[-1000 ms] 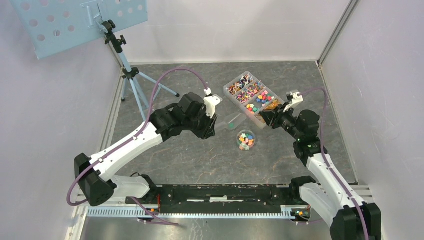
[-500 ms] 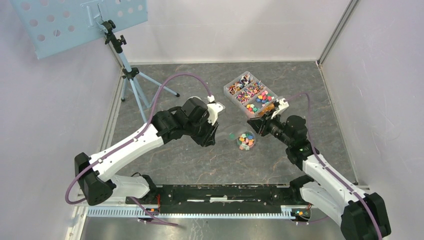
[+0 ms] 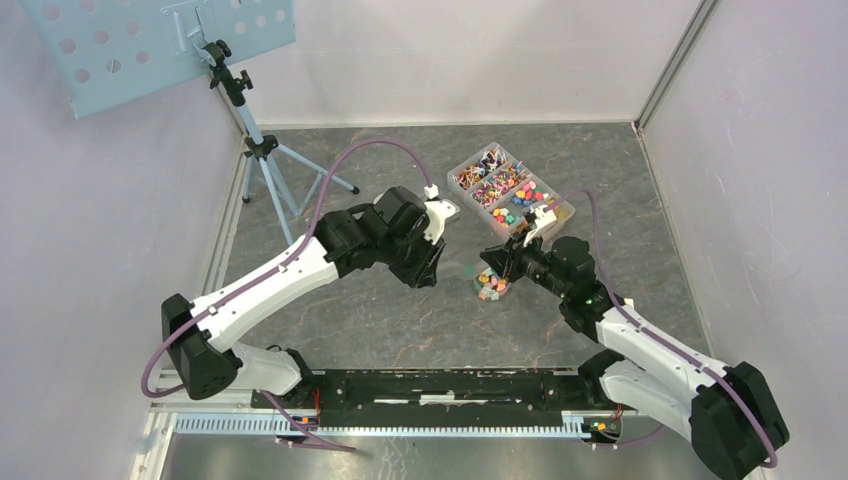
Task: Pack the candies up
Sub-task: Adjust the spatula.
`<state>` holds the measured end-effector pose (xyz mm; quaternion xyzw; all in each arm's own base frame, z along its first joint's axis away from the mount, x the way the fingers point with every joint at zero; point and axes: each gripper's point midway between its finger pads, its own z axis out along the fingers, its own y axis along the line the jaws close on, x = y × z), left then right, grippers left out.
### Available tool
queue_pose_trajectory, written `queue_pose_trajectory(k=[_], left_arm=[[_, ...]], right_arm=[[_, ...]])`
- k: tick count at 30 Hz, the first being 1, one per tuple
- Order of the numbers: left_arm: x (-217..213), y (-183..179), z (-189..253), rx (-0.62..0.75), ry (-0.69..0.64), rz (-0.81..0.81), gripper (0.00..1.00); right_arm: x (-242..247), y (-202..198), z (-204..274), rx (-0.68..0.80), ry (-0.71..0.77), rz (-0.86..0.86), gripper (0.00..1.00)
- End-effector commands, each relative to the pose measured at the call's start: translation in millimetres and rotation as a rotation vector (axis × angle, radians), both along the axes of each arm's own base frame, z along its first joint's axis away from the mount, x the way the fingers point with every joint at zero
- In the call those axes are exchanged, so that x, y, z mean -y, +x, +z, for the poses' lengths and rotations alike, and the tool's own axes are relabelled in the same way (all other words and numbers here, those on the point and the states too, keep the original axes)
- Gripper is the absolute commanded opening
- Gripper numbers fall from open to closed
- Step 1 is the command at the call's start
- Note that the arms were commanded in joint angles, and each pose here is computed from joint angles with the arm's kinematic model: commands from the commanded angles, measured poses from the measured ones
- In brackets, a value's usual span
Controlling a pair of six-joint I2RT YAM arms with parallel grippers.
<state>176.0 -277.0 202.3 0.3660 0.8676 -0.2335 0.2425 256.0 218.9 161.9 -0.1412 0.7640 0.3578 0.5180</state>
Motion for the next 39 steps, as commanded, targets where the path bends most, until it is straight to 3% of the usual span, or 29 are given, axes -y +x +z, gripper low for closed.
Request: queue_pose_trajectory(k=[1, 39], left_arm=[[13.5, -1.7, 19.9, -0.018, -0.054, -0.009, 0.02], [27.9, -1.2, 28.1, -0.047, -0.065, -0.042, 0.02]], right_arm=[[1.1, 2.1, -3.4, 0.031, -0.011, -0.020, 0.23], [-6.1, -19.7, -28.8, 0.009, -0.061, 0.015, 0.23]])
